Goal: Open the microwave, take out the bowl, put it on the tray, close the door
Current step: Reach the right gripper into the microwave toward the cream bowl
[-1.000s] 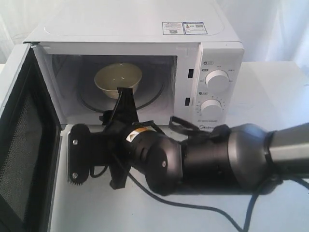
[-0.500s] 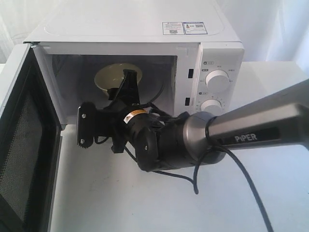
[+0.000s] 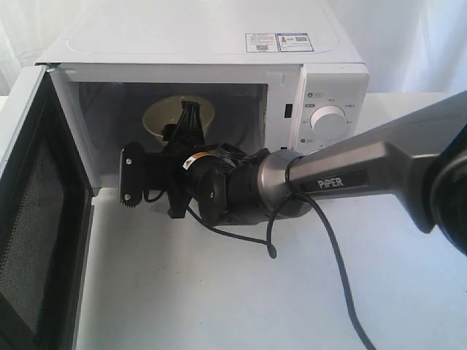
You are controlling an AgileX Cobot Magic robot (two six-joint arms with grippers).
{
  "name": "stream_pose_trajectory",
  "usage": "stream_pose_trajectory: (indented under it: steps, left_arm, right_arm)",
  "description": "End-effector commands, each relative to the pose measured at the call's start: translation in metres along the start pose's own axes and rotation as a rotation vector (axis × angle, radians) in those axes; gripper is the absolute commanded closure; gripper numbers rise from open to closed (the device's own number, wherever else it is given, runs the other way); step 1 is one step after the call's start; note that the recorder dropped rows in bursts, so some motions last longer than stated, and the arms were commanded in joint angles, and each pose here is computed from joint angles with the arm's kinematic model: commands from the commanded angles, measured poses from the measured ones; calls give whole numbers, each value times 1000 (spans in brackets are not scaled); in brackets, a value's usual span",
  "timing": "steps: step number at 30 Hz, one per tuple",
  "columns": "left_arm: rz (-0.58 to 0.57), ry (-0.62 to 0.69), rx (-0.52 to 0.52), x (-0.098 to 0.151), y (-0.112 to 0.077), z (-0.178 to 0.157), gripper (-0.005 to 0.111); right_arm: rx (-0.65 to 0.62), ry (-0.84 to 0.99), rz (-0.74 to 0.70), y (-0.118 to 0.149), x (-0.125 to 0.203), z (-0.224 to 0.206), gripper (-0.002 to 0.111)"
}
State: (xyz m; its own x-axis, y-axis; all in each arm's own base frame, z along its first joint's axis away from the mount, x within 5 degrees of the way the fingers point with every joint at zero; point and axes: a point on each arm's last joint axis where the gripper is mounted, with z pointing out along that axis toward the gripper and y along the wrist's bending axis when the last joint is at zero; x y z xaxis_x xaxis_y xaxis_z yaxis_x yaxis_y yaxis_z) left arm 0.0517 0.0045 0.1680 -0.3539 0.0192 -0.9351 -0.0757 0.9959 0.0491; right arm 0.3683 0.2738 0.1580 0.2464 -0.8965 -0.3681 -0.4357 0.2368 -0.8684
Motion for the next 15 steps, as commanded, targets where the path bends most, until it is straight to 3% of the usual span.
stream_pose_trajectory:
  steps: [1, 15]
  left_arm:
    - [-6, 3, 2, 2, 0, 0, 107]
    - [-6, 3, 2, 2, 0, 0, 107]
  right_arm:
    - [14, 10, 17, -7, 6, 7, 56]
    - [25, 6, 15, -12, 9, 24, 56]
